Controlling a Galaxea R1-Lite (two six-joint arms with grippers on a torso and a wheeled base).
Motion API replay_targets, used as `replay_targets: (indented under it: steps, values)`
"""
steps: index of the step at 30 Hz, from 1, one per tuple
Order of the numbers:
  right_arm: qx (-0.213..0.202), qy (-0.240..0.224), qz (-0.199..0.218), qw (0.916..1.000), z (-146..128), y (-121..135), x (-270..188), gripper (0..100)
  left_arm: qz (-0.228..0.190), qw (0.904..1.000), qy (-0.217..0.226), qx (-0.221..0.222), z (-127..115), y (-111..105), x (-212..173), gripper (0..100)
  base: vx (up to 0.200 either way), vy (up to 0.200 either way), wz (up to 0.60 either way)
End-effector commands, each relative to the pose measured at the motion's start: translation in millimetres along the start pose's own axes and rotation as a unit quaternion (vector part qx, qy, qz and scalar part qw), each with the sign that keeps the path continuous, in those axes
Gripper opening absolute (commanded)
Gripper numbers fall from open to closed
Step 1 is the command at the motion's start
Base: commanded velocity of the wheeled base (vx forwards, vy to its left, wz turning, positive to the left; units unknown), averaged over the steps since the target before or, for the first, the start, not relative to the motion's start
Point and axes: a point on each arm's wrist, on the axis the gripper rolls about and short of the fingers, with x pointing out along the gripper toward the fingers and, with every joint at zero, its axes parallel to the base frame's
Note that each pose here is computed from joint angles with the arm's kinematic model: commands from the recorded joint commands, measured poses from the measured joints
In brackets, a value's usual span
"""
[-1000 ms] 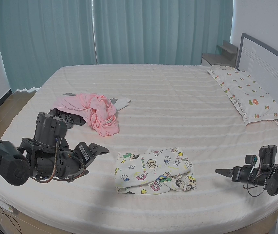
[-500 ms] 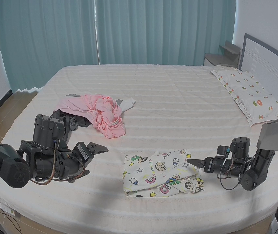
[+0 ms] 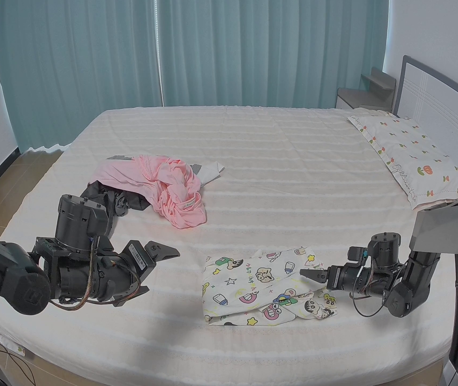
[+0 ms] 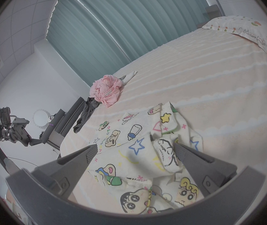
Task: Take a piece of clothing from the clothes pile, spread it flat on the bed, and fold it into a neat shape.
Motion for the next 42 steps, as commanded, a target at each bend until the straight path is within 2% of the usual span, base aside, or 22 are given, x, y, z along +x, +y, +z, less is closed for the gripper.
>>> replay_targets:
  steps: [1, 2, 3, 14, 18, 27, 31, 42]
  values:
    - [-0.005, 0.011, 0.004, 0.9999, -7.3, -1.0, 11.3, 100, 0.001, 1.0000, 0.001, 0.000, -0.5, 0.9, 1.0, 100, 0.000, 0.000, 0.00]
    - [-0.005, 0.011, 0.004, 0.9999, -7.3, -1.0, 11.3, 100, 0.001, 1.0000, 0.001, 0.000, -0.5, 0.9, 1.0, 100, 0.000, 0.000, 0.00]
    - [-0.009, 0.015, 0.004, 0.9998, -9.9, -1.7, 13.0, 0, 0.001, 1.0000, 0.000, 0.000, -0.4, 0.7, 0.6, 100, 0.000, 0.000, 0.00]
    - [-0.026, 0.029, -0.013, 0.9992, -16.6, -9.3, 0.8, 0, 0.001, 1.0000, 0.001, 0.000, -0.5, 0.9, 1.0, 100, 0.000, 0.000, 0.00]
    - [-0.039, 0.038, -0.025, 0.9982, -21.4, -9.5, -18.9, 0, 0.002, 1.0000, 0.000, 0.000, -0.7, 1.4, 1.0, 100, 0.000, 0.000, 0.00]
    - [-0.037, 0.047, -0.052, 0.9969, -23.7, -17.6, -53.4, 0, 0.003, 1.0000, 0.000, 0.000, -0.7, 1.6, 1.4, 100, 0.000, 0.000, 0.00]
    - [-0.071, 0.084, -0.050, 0.9926, -39.5, -15.8, -64.3, 0, 0.007, 1.0000, 0.001, 0.000, -0.9, 2.6, 3.3, 100, 0.000, 0.000, 0.00]
    - [-0.072, 0.094, -0.049, 0.9917, -42.8, -10.7, -72.0, 0, 0.010, 1.0000, 0.001, -0.001, -0.9, 3.1, 4.8, 100, 0.000, 0.000, 0.00]
